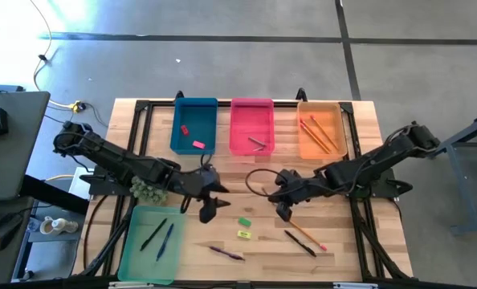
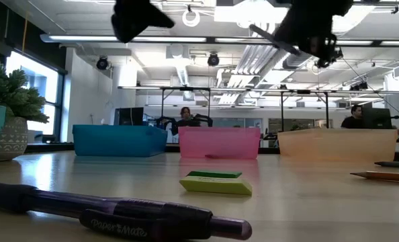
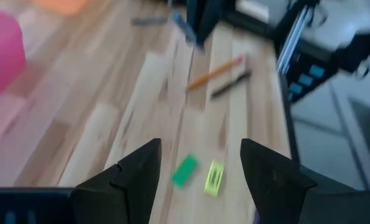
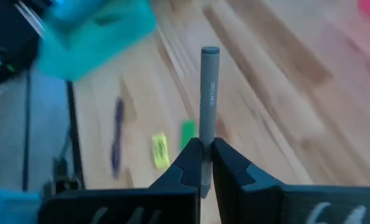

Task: Sort crayons/erasers/pens/pencils in bins
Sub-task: Put the left gray crayon into the pink bin, then put the pencil into the orange bin

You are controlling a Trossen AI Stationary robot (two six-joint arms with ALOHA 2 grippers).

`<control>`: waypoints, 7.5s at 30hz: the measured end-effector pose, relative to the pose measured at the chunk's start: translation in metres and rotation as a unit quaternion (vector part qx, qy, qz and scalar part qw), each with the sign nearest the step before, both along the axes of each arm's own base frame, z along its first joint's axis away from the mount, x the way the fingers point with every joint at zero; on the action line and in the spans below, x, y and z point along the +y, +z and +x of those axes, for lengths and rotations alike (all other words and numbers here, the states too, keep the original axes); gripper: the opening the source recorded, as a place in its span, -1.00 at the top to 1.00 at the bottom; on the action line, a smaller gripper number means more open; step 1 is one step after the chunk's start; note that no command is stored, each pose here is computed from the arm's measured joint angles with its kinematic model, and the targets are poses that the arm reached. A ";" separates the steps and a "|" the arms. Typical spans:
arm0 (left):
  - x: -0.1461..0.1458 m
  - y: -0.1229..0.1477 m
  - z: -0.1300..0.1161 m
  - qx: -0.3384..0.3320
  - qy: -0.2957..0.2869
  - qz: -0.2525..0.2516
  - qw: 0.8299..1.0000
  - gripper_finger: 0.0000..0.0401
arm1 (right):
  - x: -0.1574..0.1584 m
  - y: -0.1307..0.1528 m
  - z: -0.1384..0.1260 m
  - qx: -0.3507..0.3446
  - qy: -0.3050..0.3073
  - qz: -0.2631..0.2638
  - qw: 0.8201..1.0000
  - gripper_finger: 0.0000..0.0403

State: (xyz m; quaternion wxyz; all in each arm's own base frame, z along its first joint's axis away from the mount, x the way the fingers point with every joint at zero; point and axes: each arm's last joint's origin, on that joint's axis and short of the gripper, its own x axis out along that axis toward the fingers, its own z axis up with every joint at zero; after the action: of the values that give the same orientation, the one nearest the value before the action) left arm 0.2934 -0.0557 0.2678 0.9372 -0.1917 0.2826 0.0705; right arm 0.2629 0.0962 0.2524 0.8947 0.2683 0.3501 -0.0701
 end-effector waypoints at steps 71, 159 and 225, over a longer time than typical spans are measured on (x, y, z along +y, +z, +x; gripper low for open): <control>0.138 -0.009 -0.017 0.081 0.236 0.054 0.967 -0.03 | -0.234 -0.072 0.050 0.122 0.003 -0.124 0.985 0.99; 0.063 0.010 -0.055 0.157 0.026 0.028 0.987 -0.03 | 0.075 -0.044 -0.056 0.398 -0.013 0.061 0.915 0.34; 0.042 0.010 -0.055 0.153 0.036 0.015 0.987 -0.03 | 0.134 -0.110 -0.072 0.474 -0.003 0.038 0.880 0.98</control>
State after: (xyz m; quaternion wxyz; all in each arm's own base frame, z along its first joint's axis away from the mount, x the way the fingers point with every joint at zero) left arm 0.2383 -0.0135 0.2773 0.8827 -0.1744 0.4143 0.1368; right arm 0.1907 0.2306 0.1424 0.6105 0.2382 0.7340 -0.1783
